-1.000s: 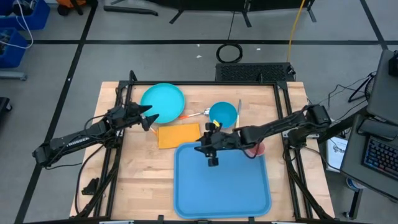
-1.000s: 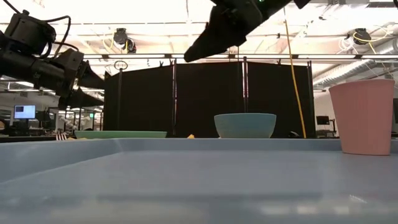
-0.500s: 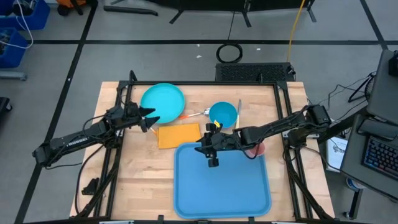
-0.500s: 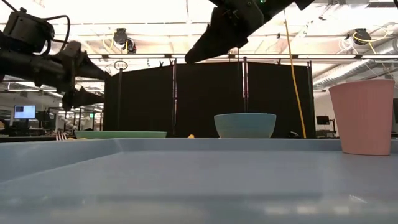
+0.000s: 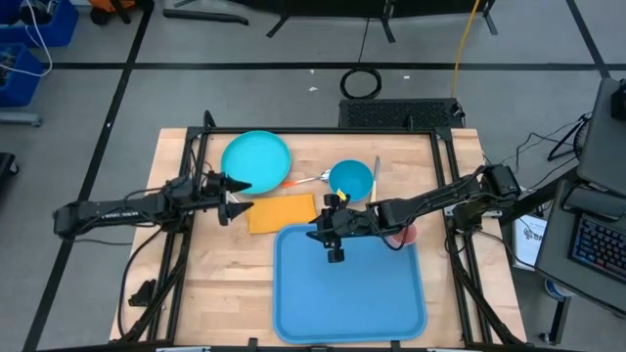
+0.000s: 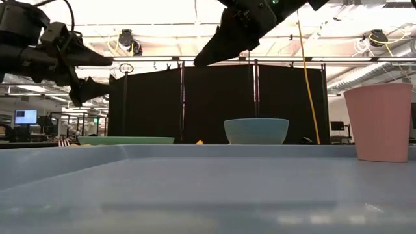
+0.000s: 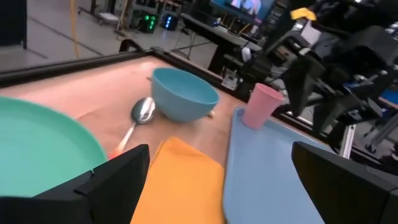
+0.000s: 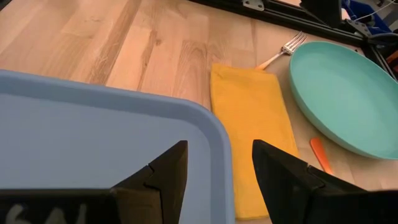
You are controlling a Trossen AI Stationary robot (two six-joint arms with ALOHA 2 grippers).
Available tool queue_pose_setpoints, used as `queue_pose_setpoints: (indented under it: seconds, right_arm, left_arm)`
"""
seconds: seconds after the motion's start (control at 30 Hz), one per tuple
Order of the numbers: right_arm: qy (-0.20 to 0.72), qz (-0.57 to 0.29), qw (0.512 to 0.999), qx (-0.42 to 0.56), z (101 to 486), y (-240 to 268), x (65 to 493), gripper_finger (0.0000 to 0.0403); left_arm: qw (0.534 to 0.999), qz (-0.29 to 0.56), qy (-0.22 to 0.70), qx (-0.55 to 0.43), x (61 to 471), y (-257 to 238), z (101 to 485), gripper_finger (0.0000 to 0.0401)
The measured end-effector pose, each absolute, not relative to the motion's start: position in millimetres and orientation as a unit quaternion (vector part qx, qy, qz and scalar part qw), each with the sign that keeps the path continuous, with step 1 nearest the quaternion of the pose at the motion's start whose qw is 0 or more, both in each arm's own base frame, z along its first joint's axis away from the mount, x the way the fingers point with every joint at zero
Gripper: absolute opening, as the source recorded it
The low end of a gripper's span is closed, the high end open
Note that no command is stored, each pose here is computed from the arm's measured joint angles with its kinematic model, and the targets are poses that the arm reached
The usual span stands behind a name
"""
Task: Set up tray
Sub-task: Put the orange napkin on the left of the blue serving tray
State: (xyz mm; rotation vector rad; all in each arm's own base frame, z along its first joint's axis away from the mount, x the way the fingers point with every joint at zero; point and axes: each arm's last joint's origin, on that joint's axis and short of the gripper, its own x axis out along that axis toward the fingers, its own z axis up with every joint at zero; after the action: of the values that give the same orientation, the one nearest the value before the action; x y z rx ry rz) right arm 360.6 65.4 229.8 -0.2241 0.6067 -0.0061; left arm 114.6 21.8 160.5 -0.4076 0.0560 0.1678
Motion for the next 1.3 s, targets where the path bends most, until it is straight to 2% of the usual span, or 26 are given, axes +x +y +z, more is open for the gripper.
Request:
queue_pose_setpoints:
  seconds: [0.37,0.57,0.73,0.9,1.07,1.3]
  right_arm:
    - [0.309,-0.003,0.945,-0.11,228.0,65.3,359.2,0.017]
    - [0.311,-0.004,0.944,-0.109,227.6,65.2,358.9,0.017]
    - [0.311,-0.004,0.944,-0.106,227.5,65.2,358.9,0.017]
    - [0.311,-0.007,0.945,-0.099,227.4,65.2,358.8,0.017]
    - [0.316,-0.007,0.943,-0.1,224.5,64.9,357.2,0.017]
    - [0.317,-0.007,0.943,-0.099,212.9,64.0,352.9,0.017]
  left_arm:
    - [0.986,0.125,0.008,-0.115,116.9,-8.1,179.6,0.0397]
    - [0.983,0.157,0.066,-0.064,123.5,-27.6,204.3,0.0397]
    - [0.972,0.176,0.153,0.026,140.0,-50.0,212.0,0.0397]
    - [0.936,0.214,0.246,0.132,161.8,-71.8,196.2,0.0397]
    - [0.9,0.217,0.332,0.18,183.9,-89.0,172.2,0.0397]
    - [0.824,0.276,0.463,0.178,192.1,-95.8,146.9,0.0397]
